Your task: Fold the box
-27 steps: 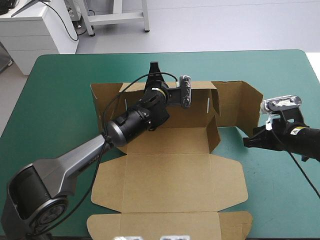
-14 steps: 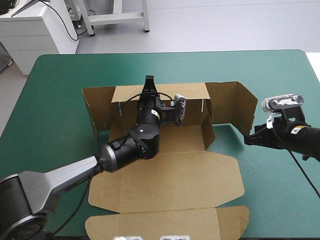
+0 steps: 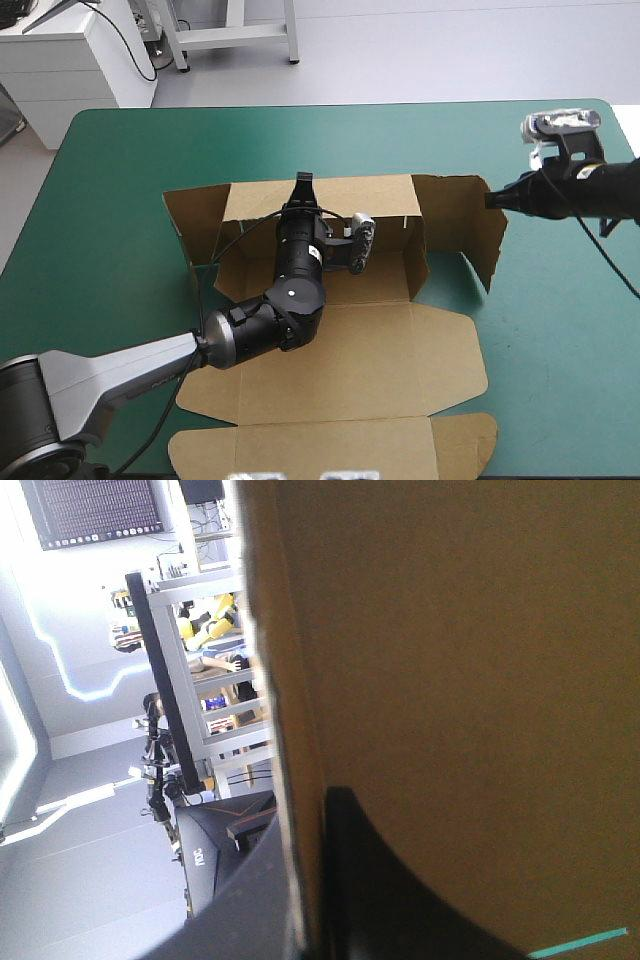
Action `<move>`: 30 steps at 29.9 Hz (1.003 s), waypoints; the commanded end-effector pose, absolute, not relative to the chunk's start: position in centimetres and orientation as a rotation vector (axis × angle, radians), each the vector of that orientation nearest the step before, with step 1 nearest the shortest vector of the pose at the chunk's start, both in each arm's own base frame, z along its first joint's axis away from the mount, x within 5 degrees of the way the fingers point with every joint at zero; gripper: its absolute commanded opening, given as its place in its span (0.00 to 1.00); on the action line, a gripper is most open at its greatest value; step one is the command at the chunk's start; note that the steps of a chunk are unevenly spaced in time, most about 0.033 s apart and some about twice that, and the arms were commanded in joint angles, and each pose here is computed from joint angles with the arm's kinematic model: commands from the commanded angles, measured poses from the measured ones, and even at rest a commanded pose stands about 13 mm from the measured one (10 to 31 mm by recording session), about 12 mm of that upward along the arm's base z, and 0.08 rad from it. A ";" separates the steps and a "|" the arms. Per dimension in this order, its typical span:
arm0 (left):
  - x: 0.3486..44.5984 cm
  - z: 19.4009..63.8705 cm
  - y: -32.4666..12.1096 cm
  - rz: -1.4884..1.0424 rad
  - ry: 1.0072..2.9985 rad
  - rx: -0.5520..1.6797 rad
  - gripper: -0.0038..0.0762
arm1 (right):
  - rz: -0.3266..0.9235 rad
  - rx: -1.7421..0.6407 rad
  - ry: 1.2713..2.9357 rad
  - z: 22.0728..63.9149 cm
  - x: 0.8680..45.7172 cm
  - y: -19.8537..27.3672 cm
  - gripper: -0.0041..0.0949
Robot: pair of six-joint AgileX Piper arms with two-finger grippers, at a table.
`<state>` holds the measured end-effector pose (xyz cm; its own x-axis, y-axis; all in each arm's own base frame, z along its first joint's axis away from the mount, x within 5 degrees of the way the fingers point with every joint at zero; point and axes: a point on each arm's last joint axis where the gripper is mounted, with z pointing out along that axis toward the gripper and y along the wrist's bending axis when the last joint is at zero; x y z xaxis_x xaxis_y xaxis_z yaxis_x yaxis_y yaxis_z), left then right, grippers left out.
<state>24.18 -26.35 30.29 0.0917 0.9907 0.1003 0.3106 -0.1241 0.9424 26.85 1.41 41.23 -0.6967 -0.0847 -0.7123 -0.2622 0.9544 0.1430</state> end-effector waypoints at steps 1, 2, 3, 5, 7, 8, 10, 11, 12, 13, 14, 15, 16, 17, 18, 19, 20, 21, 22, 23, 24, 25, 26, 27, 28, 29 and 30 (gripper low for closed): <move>23.8 32.8 -25.9 1.118 1.258 1.493 0.04 | 0.316 -0.205 2.252 44.0 28.9 1.2 0.04; 23.8 32.8 -25.9 1.123 1.255 1.491 0.04 | 0.323 -0.200 2.257 44.2 29.8 1.2 0.04; 23.8 32.8 -25.9 1.125 1.252 1.491 0.04 | 0.324 -0.202 2.252 44.6 30.4 1.1 0.04; 23.8 32.8 -25.8 1.127 1.254 1.490 0.04 | 0.351 -0.200 2.267 44.7 31.9 1.3 0.04; 23.8 32.8 -25.8 1.127 1.254 1.490 0.04 | 0.390 -0.212 2.289 44.4 33.7 1.6 0.04; 23.8 32.8 -25.8 1.127 1.254 1.490 0.04 | 0.401 -0.220 2.305 44.2 34.6 1.8 0.04; 23.8 32.8 -25.9 1.125 1.253 1.491 0.04 | 0.411 -0.239 2.328 43.6 36.1 2.3 0.04; 23.8 32.8 -25.9 1.125 1.249 1.492 0.04 | 0.417 -0.251 2.335 43.3 36.8 2.5 0.04; 23.8 32.9 -25.9 1.128 1.245 1.491 0.04 | 0.420 -0.256 2.339 43.0 37.6 2.7 0.04; 23.8 32.9 -25.9 1.129 1.243 1.491 0.04 | 0.425 -0.257 2.347 42.6 38.3 2.9 0.04; 23.8 32.9 -25.9 1.130 1.241 1.491 0.04 | 0.430 -0.253 2.351 42.4 38.8 3.0 0.04; 23.8 32.9 -25.9 1.131 1.240 1.491 0.04 | 0.433 -0.247 2.353 42.2 39.4 3.0 0.04; 23.9 32.9 -25.9 1.132 1.238 1.491 0.04 | 0.440 -0.244 2.365 41.9 39.7 3.1 0.04; 23.9 32.9 -25.9 1.134 1.240 1.489 0.04 | 0.448 -0.235 2.381 41.5 40.0 3.1 0.04; 23.9 32.9 -25.9 1.134 1.239 1.489 0.04 | 0.450 -0.237 2.400 41.0 40.3 3.1 0.04; 23.9 32.9 -25.9 1.134 1.239 1.489 0.04 | 0.453 -0.241 2.419 40.6 40.4 3.2 0.04; 23.9 32.9 -25.9 1.134 1.239 1.489 0.04 | 0.460 -0.248 2.446 40.2 40.5 3.2 0.04; 23.9 32.9 -25.9 1.134 1.236 1.492 0.04 | 0.462 -0.252 2.470 39.8 40.6 3.2 0.04; 23.9 32.9 -26.0 1.136 1.233 1.492 0.04 | 0.457 -0.251 2.480 39.5 40.7 3.1 0.04; 23.9 32.9 -26.0 1.136 1.234 1.492 0.04 | 0.458 -0.252 2.489 39.2 40.7 3.2 0.04; 23.9 32.9 -26.0 1.136 1.234 1.492 0.04 | 0.458 -0.253 2.497 39.0 40.7 3.3 0.04; 23.9 32.9 -26.0 1.136 1.234 1.492 0.04 | 0.458 -0.257 2.507 38.6 40.7 3.3 0.04; 23.9 32.9 -26.0 1.137 1.232 1.492 0.04 | 0.461 -0.268 2.515 38.4 40.7 3.5 0.04; 23.9 32.9 -26.0 1.137 1.232 1.492 0.04 | 0.465 -0.270 2.527 38.0 40.6 3.6 0.04; 23.9 32.9 -26.0 1.137 1.232 1.492 0.04 | 0.463 -0.288 2.534 37.8 40.5 3.8 0.04; 23.9 32.9 -25.9 1.139 1.233 1.491 0.04 | 0.466 -0.300 2.546 37.5 40.3 4.0 0.04; 23.9 32.9 -25.9 1.139 1.233 1.491 0.04 | 0.472 -0.314 2.556 37.2 39.9 4.2 0.04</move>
